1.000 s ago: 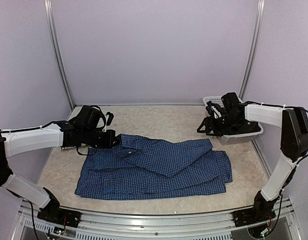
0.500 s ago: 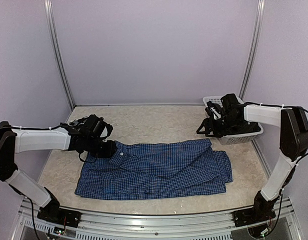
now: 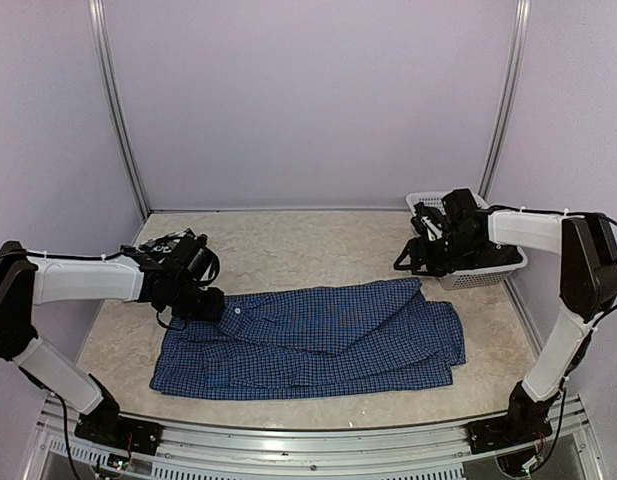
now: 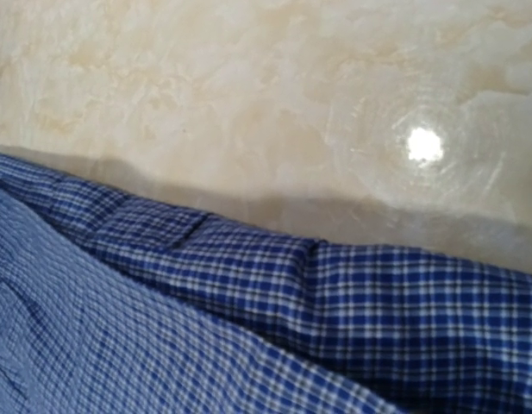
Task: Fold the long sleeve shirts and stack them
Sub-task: Smooth out the rectangle-folded shirt at the center of the board, then rotate the rectangle-folded shirt at the center of the board, then pick up the rectangle-folded shirt from the center of the board, then fold the rectangle-folded shirt at the center of the board.
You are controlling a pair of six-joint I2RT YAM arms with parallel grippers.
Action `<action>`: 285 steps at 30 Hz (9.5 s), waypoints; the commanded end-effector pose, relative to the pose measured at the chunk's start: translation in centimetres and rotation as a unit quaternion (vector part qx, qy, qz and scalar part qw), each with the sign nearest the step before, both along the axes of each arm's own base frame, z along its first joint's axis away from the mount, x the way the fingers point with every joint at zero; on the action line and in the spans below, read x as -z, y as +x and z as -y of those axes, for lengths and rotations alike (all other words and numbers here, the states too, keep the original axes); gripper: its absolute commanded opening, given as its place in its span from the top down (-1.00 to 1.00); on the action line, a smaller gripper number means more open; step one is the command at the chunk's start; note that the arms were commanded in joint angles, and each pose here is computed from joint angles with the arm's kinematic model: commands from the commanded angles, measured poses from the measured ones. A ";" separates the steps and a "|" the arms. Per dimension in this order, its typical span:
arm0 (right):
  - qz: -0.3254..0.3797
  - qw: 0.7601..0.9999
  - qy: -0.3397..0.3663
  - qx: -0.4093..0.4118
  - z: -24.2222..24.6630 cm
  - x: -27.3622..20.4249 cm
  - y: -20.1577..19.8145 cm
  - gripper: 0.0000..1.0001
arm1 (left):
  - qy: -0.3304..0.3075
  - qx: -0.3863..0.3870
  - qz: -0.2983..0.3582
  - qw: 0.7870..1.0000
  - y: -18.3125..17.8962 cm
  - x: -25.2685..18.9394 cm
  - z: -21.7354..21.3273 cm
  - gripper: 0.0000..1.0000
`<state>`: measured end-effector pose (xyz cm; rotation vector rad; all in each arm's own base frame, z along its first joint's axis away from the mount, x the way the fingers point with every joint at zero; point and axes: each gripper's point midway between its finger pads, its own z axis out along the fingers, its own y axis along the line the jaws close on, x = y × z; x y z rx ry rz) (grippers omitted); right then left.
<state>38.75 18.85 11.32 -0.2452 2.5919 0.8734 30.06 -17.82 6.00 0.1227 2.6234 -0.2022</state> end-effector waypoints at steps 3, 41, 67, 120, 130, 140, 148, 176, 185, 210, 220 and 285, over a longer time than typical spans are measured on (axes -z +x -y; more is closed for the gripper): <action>0.006 0.999 -0.044 -0.011 -0.6 0.2 -2.4 -0.35 | 0.092 -0.055 0.031 0.994 0.2 -1.8 -4.2 -0.56; -0.014 0.967 -0.249 -0.043 -2.6 10.4 1.9 -0.23 | 0.032 0.121 -0.032 0.992 -0.3 3.9 6.6 -0.80; 0.249 0.930 -0.261 -0.066 -4.9 -0.7 14.4 -0.46 | -0.052 0.096 0.086 0.990 0.1 -4.5 12.3 -0.98; 0.083 0.992 -0.002 -0.094 -13.4 9.3 16.4 -0.45 | -0.238 0.285 -0.111 0.922 -8.5 3.5 24.0 -0.98; 0.197 0.979 -0.037 -0.045 -9.3 -0.2 20.7 -0.56 | -0.189 0.280 0.018 0.941 -2.2 0.2 26.6 -0.98; 0.278 0.956 -0.086 -0.018 -5.8 -8.2 12.8 -0.71 | -0.130 0.307 0.167 0.928 -1.5 -9.0 22.3 -0.98; 0.261 0.958 -0.101 -0.065 -6.5 -7.0 -2.8 -0.60 | -0.082 0.432 0.212 0.873 -6.8 -11.7 18.4 -0.90; 0.130 0.928 -0.194 -0.291 -9.7 8.0 -34.0 -0.47 | 0.028 0.709 0.121 0.695 -20.4 1.1 14.3 -0.75; 0.143 0.921 -0.231 -0.281 -8.6 7.8 -33.1 -0.47 | 0.080 0.691 0.151 0.703 -18.3 1.8 14.4 -0.55; 0.135 0.917 -0.254 -0.276 -8.3 8.7 -31.5 0.11 | 0.077 0.690 0.060 0.717 -18.8 4.2 13.2 0.45; 0.178 0.905 -0.304 -0.240 -7.9 6.7 -30.8 -0.43 | 0.072 0.692 0.058 0.716 -18.9 4.1 13.5 0.49; -0.038 0.970 0.122 -0.207 -9.4 -1.7 -18.9 1.00 | -0.252 0.569 -0.078 0.779 -7.1 -8.9 17.5 1.00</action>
